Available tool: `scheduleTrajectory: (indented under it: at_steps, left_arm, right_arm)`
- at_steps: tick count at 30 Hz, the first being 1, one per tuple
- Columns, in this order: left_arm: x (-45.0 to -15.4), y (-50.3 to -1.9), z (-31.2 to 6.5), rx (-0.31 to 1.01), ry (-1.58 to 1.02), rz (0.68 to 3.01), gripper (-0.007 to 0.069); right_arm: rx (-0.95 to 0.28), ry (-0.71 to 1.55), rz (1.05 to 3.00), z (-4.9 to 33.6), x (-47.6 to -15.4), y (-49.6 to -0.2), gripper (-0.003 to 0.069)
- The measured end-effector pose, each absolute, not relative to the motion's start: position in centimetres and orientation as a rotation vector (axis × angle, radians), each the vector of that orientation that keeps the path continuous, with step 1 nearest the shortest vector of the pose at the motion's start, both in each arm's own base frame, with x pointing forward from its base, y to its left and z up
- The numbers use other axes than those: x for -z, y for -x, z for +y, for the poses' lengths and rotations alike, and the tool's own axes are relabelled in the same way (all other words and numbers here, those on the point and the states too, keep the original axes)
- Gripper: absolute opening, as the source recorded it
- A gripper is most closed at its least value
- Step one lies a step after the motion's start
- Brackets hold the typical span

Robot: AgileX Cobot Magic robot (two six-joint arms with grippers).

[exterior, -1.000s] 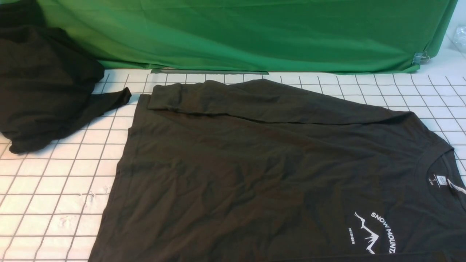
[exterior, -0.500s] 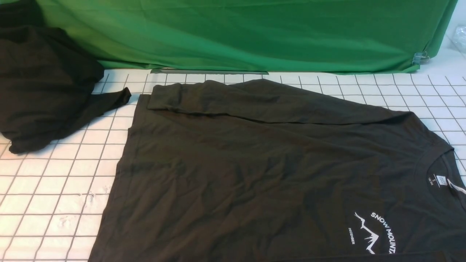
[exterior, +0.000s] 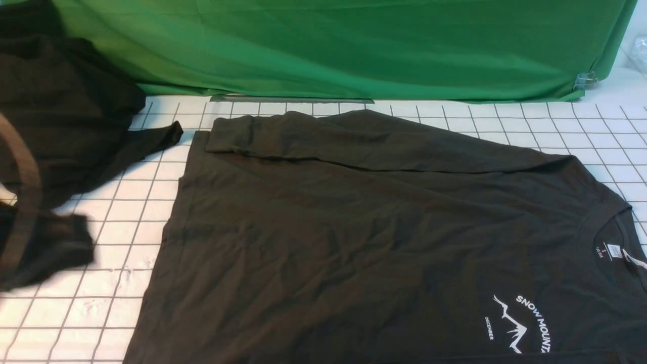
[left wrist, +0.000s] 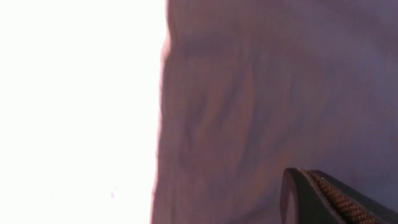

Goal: Fold a long-sleeved shirt over a white checkered tablecloth.
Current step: 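Grasp the left edge of the dark T-shirt lying flat on the table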

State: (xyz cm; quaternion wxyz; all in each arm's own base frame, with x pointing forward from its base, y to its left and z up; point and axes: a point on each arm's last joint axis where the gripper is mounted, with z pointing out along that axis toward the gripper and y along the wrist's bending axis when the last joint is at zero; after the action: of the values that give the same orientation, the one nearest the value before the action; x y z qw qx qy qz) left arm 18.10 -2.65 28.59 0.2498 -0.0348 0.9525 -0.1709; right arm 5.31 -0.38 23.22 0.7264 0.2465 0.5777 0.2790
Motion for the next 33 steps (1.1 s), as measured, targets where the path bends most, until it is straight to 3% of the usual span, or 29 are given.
scheduleTrajectory:
  at_steps: [1,3,10,13,18,21,27,30,33]
  left_arm:
    - [-26.9,-18.8,-2.9,0.494,0.09,2.663,0.0021]
    - [-25.0,-19.5,-3.2,0.508,0.078,2.739,0.0021]
    - [-21.9,-19.9,-7.4,0.505,-0.15,2.815,0.0021]
    - [-21.7,-19.5,-8.8,0.463,-0.221,2.822,0.0021]
    - [-21.7,-18.9,-9.4,0.332,-0.3,2.859,0.0021]
    - [-21.6,-18.9,-9.2,0.298,-0.312,2.868,0.0021]
    - [-21.0,-17.8,-8.8,0.213,-0.408,3.0,0.0069]
    - [-19.4,-17.1,-7.9,0.111,-0.489,3.032,0.0178]
    - [-18.6,-16.8,-7.8,0.11,-0.486,3.011,0.0259]
  right_arm:
    - [-0.622,-0.502,1.31,0.0,-24.1,-5.1,0.0075]
    - [-0.607,-0.424,1.358,0.4,-25.6,-4.9,0.0034]
    - [-0.525,-0.03,1.678,2.6,-32.5,-6.7,0.0008]
    - [-0.473,0.125,1.893,3.7,-33.6,-9.2,0.0008]
    - [-0.368,0.332,2.359,4.9,-32.2,-13.8,0.0008]
    - [-0.344,0.38,2.531,5.2,-30.5,-15.7,0.0009]
    - [-0.339,0.39,2.621,5.4,-29.0,-17.2,0.001]
    - [-0.335,0.382,2.599,5.5,-29.1,-17.5,0.001]
    - [-0.333,0.379,2.589,5.5,-29.2,-17.6,0.001]
